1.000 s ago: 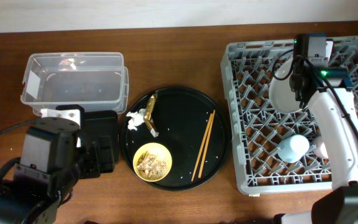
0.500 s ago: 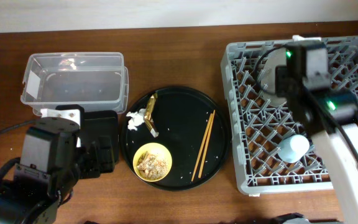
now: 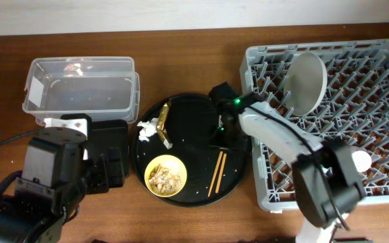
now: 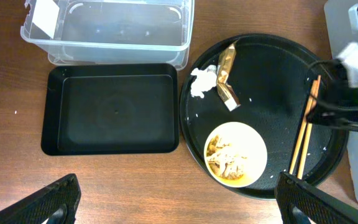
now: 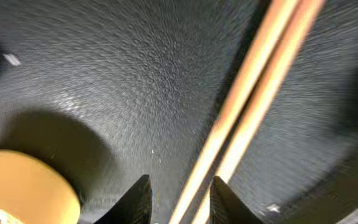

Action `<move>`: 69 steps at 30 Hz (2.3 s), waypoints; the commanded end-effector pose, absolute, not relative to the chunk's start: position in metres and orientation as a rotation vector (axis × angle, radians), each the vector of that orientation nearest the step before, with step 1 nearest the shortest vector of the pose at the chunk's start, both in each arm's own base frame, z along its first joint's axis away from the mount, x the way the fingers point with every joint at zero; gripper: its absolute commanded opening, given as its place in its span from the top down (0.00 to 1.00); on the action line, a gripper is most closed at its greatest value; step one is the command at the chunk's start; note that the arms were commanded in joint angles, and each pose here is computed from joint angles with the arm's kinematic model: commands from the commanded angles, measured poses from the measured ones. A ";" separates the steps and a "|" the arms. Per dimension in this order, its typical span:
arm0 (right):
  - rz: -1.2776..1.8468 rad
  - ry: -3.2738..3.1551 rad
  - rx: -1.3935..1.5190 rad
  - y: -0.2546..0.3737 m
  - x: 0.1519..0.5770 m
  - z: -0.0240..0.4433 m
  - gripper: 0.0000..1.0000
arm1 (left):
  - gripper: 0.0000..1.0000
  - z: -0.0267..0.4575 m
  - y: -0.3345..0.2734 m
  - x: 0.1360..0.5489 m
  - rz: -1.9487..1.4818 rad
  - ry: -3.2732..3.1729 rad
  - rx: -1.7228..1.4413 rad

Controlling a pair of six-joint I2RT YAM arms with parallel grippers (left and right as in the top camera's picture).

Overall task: Sort waste into correct bins and load items into the dishwasher rack
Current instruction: 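Pinch the wooden chopsticks on the black tray with the right gripper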

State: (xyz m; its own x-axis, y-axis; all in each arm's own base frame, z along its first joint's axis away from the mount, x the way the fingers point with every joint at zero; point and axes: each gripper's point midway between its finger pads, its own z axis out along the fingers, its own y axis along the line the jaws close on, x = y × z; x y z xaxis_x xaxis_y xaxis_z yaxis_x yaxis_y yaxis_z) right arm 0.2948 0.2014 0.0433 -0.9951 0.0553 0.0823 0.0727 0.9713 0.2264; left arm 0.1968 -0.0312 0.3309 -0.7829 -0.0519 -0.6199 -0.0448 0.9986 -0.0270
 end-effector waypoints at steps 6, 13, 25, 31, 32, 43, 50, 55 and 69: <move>-0.253 -2.957 -0.278 0.209 0.289 -0.005 0.65 | 0.01 0.334 -0.028 0.196 -0.009 2.457 -0.089; -0.393 -3.131 -0.084 0.218 0.313 0.053 0.71 | 0.01 0.334 -0.028 0.196 -0.009 2.457 -0.089; -0.174 -3.066 -0.266 0.190 0.286 0.000 0.65 | 0.01 0.334 -0.028 0.196 -0.009 2.457 -0.089; -0.204 -3.108 -0.152 0.193 0.292 0.010 0.73 | 0.01 0.334 -0.028 0.196 -0.009 2.457 -0.089; -0.218 -3.127 -0.134 0.194 0.296 0.020 0.73 | 0.01 0.334 -0.028 0.196 -0.009 2.457 -0.089; -0.197 -3.103 -0.217 0.195 0.296 0.002 0.72 | 0.01 0.334 -0.028 0.196 -0.009 2.457 -0.089; -0.178 -3.075 -0.200 0.199 0.291 -0.011 0.88 | 0.01 0.334 -0.028 0.196 -0.009 2.457 -0.089; -0.219 -3.103 -0.246 0.207 0.299 -0.010 0.96 | 0.01 0.334 -0.028 0.196 -0.009 2.457 -0.089; -0.119 -3.625 0.274 0.086 0.379 0.175 0.96 | 0.01 0.334 -0.028 0.196 -0.009 2.457 -0.089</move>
State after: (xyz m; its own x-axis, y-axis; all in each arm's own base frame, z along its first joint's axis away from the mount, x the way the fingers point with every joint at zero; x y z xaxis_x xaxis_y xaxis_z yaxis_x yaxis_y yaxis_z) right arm 0.3620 0.1189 0.1763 -0.8973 0.0204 -0.4409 -0.0553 0.9859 0.1581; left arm 0.1967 -0.0311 0.3308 -0.7833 -0.0517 -0.6195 -0.0451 0.9986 -0.0264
